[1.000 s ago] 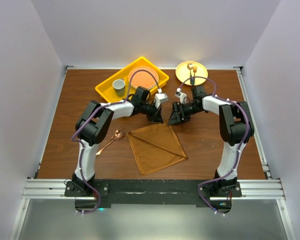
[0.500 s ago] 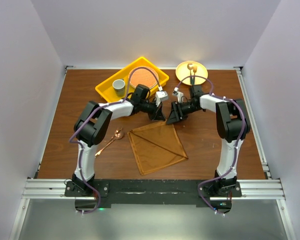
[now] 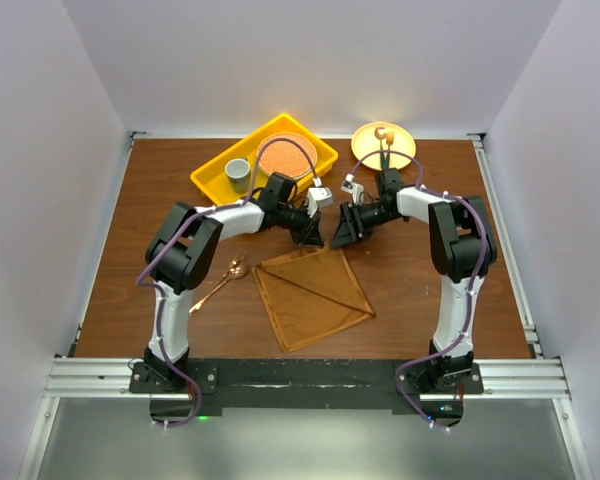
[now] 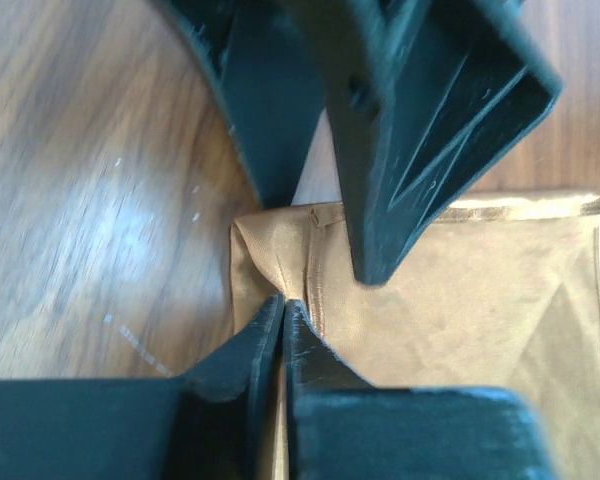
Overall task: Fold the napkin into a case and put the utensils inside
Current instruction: Pick up the upper triangle-folded napkin from the center of the board.
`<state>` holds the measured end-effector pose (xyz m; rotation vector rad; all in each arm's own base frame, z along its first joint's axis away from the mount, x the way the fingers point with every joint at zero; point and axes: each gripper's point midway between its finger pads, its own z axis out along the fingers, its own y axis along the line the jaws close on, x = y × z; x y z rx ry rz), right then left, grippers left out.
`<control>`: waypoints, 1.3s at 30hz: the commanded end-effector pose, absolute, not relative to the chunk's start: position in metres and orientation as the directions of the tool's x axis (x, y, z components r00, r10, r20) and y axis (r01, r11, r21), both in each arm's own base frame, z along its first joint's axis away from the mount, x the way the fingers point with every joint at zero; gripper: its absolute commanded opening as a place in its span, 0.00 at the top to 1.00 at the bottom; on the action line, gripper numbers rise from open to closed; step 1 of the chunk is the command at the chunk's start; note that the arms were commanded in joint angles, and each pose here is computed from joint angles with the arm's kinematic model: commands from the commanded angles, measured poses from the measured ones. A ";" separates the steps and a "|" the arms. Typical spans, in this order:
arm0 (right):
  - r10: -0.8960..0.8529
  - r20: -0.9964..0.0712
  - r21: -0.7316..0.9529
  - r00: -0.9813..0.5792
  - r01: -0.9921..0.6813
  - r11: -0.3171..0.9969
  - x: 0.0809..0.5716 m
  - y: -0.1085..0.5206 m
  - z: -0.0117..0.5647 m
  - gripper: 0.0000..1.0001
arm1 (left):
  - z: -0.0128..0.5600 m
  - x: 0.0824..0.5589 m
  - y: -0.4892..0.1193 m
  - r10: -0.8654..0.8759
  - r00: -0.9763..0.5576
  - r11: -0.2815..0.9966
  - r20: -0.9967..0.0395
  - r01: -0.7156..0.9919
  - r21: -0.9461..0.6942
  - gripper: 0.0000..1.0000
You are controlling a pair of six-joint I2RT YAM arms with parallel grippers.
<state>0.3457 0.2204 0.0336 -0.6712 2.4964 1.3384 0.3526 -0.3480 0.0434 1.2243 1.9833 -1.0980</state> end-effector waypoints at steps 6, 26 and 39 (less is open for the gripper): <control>-0.345 -0.339 0.655 -0.875 -0.483 0.581 0.340 0.204 -0.010 0.50 | 0.062 0.369 -0.340 0.412 -0.389 0.263 -0.824 0.916 -0.301 0.47; -0.293 -0.424 0.669 -0.857 -0.515 0.536 0.343 0.215 0.016 1.00 | 0.050 0.372 -0.350 0.402 -0.339 0.167 -0.851 0.940 -0.296 0.24; -0.282 -0.540 0.627 -0.793 -0.602 0.494 0.342 0.218 0.047 1.00 | 0.043 0.361 -0.353 0.403 -0.354 0.111 -0.844 0.934 -0.339 0.33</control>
